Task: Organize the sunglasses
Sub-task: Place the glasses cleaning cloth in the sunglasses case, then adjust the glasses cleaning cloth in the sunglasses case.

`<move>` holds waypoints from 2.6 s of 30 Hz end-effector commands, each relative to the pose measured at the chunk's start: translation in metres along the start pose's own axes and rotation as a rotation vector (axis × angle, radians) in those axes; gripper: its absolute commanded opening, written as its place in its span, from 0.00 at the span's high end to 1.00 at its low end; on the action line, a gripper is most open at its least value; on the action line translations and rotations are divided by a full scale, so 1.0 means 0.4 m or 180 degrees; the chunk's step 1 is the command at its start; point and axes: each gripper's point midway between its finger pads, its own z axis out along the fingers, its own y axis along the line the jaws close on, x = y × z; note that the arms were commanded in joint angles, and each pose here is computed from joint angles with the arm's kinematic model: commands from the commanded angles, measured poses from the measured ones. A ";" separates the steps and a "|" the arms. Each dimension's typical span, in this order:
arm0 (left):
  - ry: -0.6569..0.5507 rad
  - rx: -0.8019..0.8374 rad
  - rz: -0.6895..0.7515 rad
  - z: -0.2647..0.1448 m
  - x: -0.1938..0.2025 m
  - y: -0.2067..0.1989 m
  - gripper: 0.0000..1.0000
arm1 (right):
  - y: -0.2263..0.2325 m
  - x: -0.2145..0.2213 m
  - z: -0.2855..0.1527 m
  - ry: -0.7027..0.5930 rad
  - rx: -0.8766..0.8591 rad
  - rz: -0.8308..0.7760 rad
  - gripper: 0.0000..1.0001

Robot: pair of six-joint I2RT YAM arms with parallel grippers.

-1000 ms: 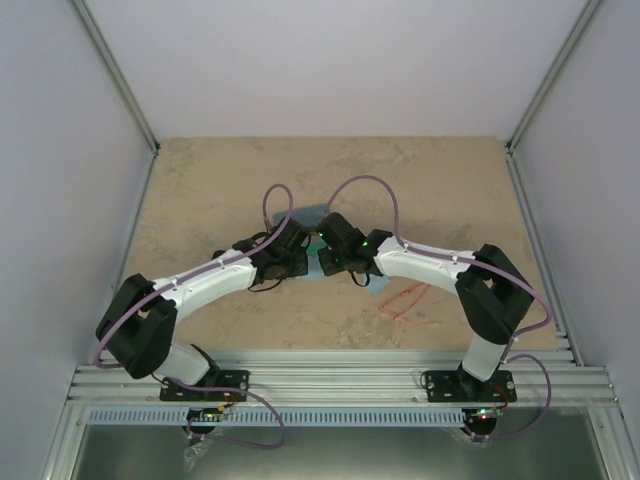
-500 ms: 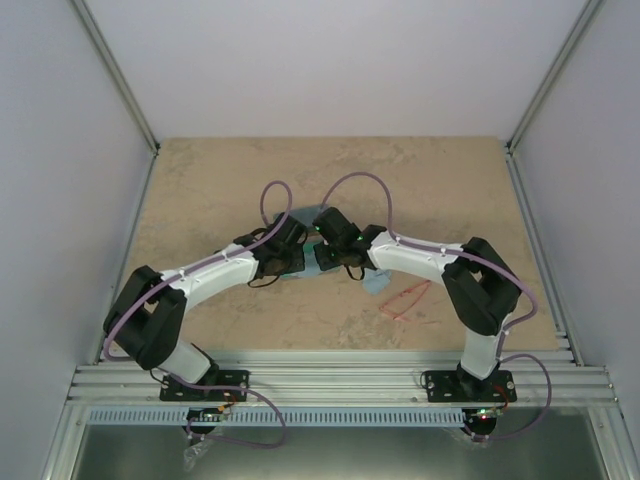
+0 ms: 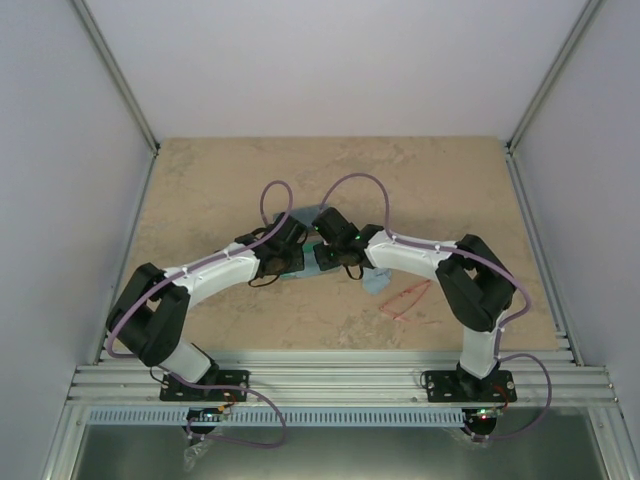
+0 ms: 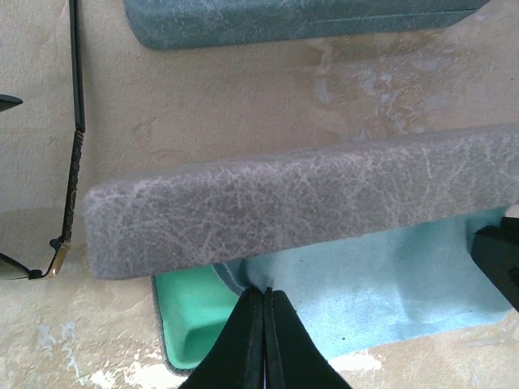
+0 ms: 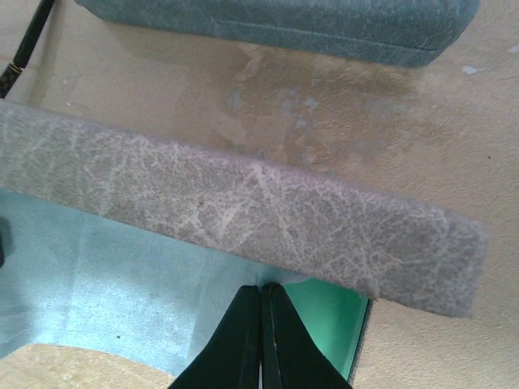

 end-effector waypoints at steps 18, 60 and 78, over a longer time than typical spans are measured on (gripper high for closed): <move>-0.0030 -0.0066 0.0016 0.033 -0.002 0.010 1.00 | -0.012 -0.006 0.020 -0.0001 0.0033 -0.0032 0.99; 0.0105 0.0077 0.0038 0.094 0.052 0.009 0.74 | 0.001 0.030 0.052 0.0340 -0.0681 -0.0027 0.77; -0.0230 0.0054 -0.0002 0.029 -0.009 0.010 0.65 | -0.046 -0.007 0.006 0.0067 -0.0372 0.0182 0.78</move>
